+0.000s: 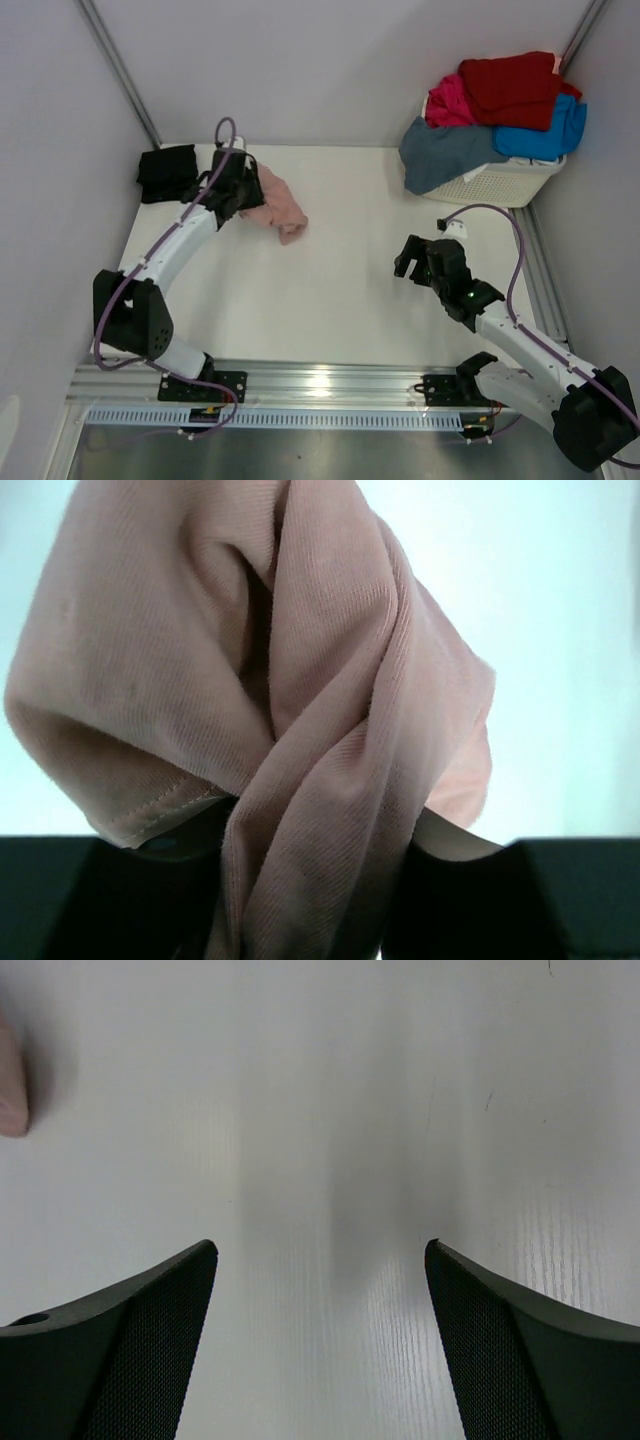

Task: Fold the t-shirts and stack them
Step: Put the neatly folded tshirt into the corner of the board with the left arm

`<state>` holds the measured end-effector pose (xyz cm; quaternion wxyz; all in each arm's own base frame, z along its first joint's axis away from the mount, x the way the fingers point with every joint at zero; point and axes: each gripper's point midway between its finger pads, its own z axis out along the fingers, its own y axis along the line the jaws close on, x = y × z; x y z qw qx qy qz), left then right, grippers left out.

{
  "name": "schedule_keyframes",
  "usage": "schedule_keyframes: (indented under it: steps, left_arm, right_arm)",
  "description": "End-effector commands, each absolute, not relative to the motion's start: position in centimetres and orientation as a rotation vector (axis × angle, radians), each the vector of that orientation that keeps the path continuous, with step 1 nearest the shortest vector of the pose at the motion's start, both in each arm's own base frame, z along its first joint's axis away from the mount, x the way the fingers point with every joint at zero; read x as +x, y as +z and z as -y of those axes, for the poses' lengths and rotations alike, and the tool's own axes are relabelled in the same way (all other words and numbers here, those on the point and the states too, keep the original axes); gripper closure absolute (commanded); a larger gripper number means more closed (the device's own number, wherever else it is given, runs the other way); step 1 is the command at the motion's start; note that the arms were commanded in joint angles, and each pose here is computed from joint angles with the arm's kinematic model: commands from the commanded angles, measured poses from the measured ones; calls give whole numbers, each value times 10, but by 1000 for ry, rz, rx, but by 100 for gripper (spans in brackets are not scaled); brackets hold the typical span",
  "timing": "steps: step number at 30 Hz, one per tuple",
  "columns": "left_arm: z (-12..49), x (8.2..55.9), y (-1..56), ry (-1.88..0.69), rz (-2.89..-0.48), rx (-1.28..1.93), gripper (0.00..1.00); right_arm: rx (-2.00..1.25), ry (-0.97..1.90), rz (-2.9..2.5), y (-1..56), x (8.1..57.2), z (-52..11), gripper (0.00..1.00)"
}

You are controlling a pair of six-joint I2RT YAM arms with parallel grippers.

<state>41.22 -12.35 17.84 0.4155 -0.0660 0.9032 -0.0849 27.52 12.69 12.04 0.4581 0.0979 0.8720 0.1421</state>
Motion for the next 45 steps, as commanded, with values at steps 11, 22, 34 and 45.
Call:
schedule_keyframes:
  steps: [11, 22, 34, 45]
  left_arm:
    - [5, 411, 353, -44, -1785, -464, 100]
    - [-88, 368, 349, 110, -1675, -748, 100]
    - [-109, 394, 251, 76, -1874, -925, 100]
    - [-125, 490, 254, 59, -1920, -884, 100]
  right_arm:
    - [215, 358, -2120, 126, 283, -131, 11]
    - [196, 383, -2097, 136, 284, -134, 11]
    - [192, 407, -2095, 137, 284, -137, 11]
    - [229, 382, -2159, 121, 268, -129, 11]
